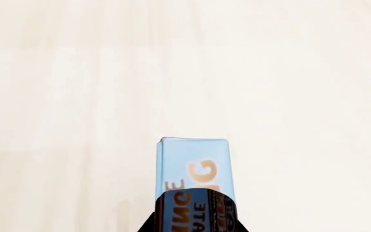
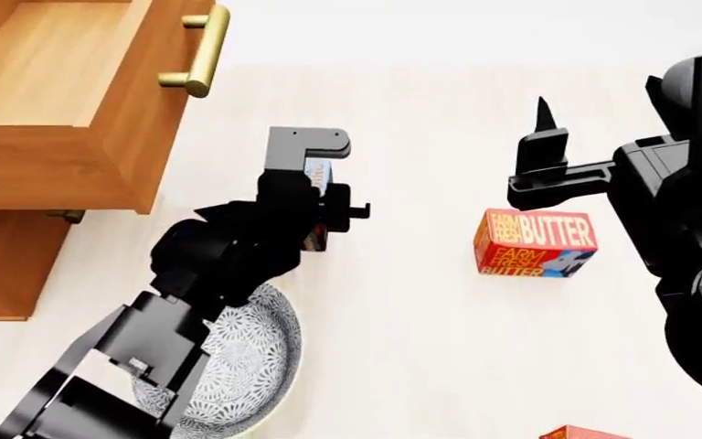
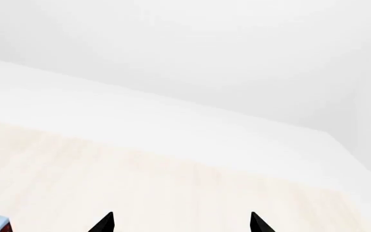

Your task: Put the chocolate pudding in the top drawer of the cabinet and close it.

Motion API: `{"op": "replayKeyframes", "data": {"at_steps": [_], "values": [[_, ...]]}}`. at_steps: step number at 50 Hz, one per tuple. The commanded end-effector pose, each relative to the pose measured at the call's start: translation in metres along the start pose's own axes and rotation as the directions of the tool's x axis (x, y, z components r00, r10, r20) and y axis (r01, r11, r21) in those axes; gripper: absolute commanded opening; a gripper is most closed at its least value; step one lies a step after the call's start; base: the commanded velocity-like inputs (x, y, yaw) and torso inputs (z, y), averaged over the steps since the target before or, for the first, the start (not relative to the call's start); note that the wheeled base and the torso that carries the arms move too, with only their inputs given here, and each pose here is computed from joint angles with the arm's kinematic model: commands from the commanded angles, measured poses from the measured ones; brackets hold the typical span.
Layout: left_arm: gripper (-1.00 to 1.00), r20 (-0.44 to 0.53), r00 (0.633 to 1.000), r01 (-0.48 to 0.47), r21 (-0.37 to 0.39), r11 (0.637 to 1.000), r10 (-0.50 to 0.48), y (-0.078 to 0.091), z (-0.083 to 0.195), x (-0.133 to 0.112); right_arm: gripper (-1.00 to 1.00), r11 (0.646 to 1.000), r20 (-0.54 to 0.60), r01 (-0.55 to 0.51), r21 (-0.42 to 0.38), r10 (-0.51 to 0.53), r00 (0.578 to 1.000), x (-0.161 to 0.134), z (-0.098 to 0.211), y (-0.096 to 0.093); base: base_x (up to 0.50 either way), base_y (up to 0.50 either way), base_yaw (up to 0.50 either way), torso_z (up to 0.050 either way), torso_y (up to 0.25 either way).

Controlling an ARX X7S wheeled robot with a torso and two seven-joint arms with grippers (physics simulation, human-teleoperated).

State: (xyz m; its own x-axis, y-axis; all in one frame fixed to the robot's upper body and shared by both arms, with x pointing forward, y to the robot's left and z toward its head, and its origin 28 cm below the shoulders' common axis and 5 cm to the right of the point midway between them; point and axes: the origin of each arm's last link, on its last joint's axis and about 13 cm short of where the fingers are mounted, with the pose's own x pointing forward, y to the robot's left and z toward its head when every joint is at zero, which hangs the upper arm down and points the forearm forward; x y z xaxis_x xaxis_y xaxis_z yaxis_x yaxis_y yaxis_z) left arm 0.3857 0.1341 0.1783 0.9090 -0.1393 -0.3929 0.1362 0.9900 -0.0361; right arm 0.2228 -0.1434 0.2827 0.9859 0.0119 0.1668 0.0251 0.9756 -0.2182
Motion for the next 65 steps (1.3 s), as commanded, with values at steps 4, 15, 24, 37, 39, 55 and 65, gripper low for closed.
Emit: {"op": "replayKeyframes", "data": {"at_steps": [4, 15, 24, 37, 39, 55, 65], "values": [[-1.00, -0.012, 0.998, 0.053, -0.029, 0.998, -0.054, -0.003, -0.005, -0.005, 1.00, 1.000, 0.003, 0.000, 0.000, 0.000, 1.000, -0.001, 0.001, 0.000, 0.00, 0.00, 0.00, 0.000, -0.002], [-1.00, 0.008, 0.997, 0.077, 0.002, 0.997, -0.077, -0.007, -0.004, -0.012, 1.00, 1.000, 0.006, 0.001, 0.000, -0.001, 1.000, -0.002, 0.002, 0.000, 0.00, 0.00, 0.00, -0.001, 0.089], [-1.00, 0.022, 0.994, 0.109, 0.023, 0.994, -0.110, -0.012, -0.004, -0.020, 1.00, 1.000, 0.005, 0.001, 0.001, -0.001, 1.000, -0.002, 0.001, 0.000, 0.00, 0.00, 0.00, -0.007, 0.250], [-1.00, 0.045, 0.983, 0.178, 0.062, 0.982, -0.181, -0.023, -0.005, -0.037, 1.00, 1.000, 0.006, 0.002, 0.001, -0.002, 1.000, -0.002, 0.001, 0.000, 0.00, 0.00, 0.00, -0.007, 0.250], [-1.00, 0.049, 0.980, 0.188, 0.068, 0.980, -0.192, -0.025, -0.005, -0.040, 1.00, 1.000, 0.006, 0.002, 0.001, -0.002, 1.000, -0.003, 0.001, 0.000, 0.00, 0.00, 0.00, -0.006, 0.250], [-1.00, 0.112, 0.933, 0.326, 0.134, 0.936, -0.342, -0.044, 0.004, -0.084, 1.00, 1.000, 0.010, 0.002, 0.003, -0.002, 1.000, -0.004, 0.002, -0.001, 0.00, 0.00, 0.00, -0.007, 0.250], [-1.00, 0.200, 0.902, 0.352, 0.174, 0.919, -0.383, -0.048, 0.030, -0.117, 1.00, 1.000, 0.017, 0.003, 0.006, -0.003, 1.000, -0.007, 0.005, -0.002, 0.00, 0.00, 0.00, -0.007, 0.249]]}}
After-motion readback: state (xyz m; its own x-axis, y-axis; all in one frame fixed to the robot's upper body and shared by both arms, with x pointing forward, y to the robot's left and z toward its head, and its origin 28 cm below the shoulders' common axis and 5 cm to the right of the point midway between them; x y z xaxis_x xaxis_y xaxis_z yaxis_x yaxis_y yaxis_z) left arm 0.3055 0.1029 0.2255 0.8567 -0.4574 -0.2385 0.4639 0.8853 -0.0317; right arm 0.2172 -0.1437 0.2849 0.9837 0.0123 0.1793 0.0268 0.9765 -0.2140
